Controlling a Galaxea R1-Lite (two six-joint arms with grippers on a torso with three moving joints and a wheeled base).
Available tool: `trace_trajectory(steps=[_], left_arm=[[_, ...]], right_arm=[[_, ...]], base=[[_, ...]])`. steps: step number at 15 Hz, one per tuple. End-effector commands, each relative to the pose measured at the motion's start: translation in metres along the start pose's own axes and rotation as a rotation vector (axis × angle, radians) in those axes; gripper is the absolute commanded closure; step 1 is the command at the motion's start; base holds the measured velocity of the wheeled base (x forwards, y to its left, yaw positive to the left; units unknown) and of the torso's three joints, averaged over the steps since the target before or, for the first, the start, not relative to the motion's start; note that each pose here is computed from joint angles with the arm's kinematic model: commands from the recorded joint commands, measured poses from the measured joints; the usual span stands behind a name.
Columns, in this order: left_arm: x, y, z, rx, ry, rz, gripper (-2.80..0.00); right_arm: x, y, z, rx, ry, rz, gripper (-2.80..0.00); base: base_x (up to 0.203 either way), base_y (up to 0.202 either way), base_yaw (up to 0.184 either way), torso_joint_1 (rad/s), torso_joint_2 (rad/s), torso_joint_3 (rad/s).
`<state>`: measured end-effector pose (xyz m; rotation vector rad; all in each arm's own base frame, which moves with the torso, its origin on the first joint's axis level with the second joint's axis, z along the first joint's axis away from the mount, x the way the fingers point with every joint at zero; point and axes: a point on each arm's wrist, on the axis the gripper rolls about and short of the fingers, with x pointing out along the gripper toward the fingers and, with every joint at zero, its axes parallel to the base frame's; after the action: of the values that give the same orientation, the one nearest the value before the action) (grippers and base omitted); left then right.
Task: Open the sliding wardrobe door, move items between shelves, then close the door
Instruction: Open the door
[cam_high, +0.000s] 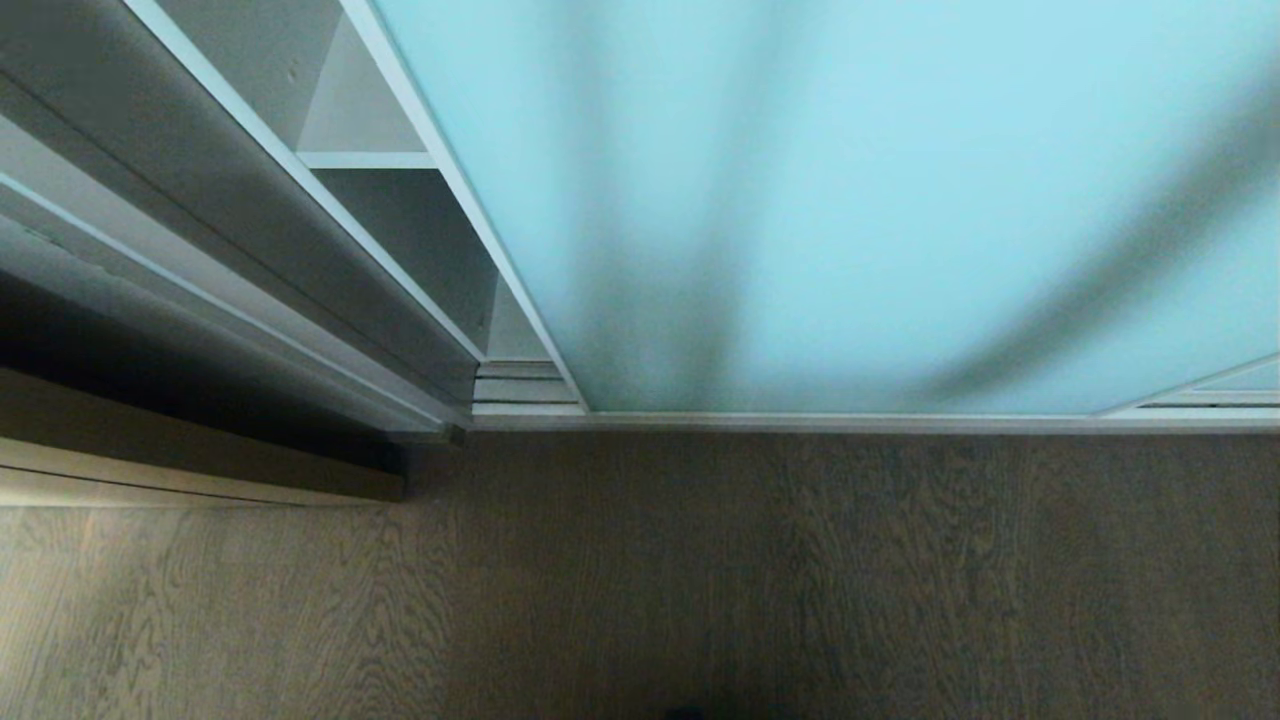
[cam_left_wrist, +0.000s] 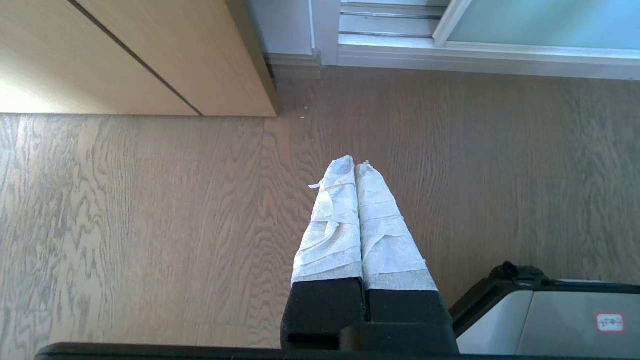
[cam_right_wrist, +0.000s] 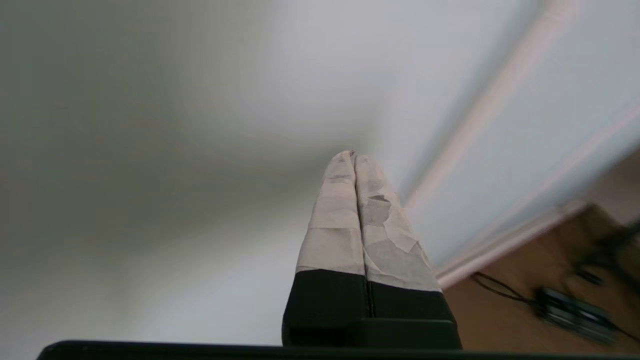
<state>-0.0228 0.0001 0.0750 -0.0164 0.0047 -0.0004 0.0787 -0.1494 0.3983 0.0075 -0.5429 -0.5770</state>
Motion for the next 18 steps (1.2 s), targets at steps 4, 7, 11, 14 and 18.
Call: trace_trajectory(steps=[4,7,11,14,18], left_arm=[[0.000,0.000,0.000,0.000,0.003,0.000,0.00],[0.000,0.000,0.000,0.000,0.003,0.000,0.00],[0.000,0.000,0.000,0.000,0.002,0.000,0.00],[0.000,0.000,0.000,-0.001,0.000,0.000,0.00],[0.000,0.000,0.000,0.000,0.003,0.000,0.00]], right_arm=[[-0.041,0.038,0.026,0.066,0.053,0.106,0.00],[-0.052,0.046,0.030,0.078,0.080,0.127,0.00],[-0.056,0.048,0.029,0.059,0.109,0.148,0.00],[-0.067,0.062,0.032,0.015,0.118,0.204,0.00],[-0.085,0.086,0.037,0.016,0.106,0.285,0.00]], base=[[0.000,0.000,0.000,0.000,0.00,0.000],[0.000,0.000,0.000,0.000,0.00,0.000],[0.000,0.000,0.000,0.000,0.00,0.000],[0.000,0.000,0.000,0.000,0.00,0.000],[0.000,0.000,0.000,0.000,0.00,0.000]])
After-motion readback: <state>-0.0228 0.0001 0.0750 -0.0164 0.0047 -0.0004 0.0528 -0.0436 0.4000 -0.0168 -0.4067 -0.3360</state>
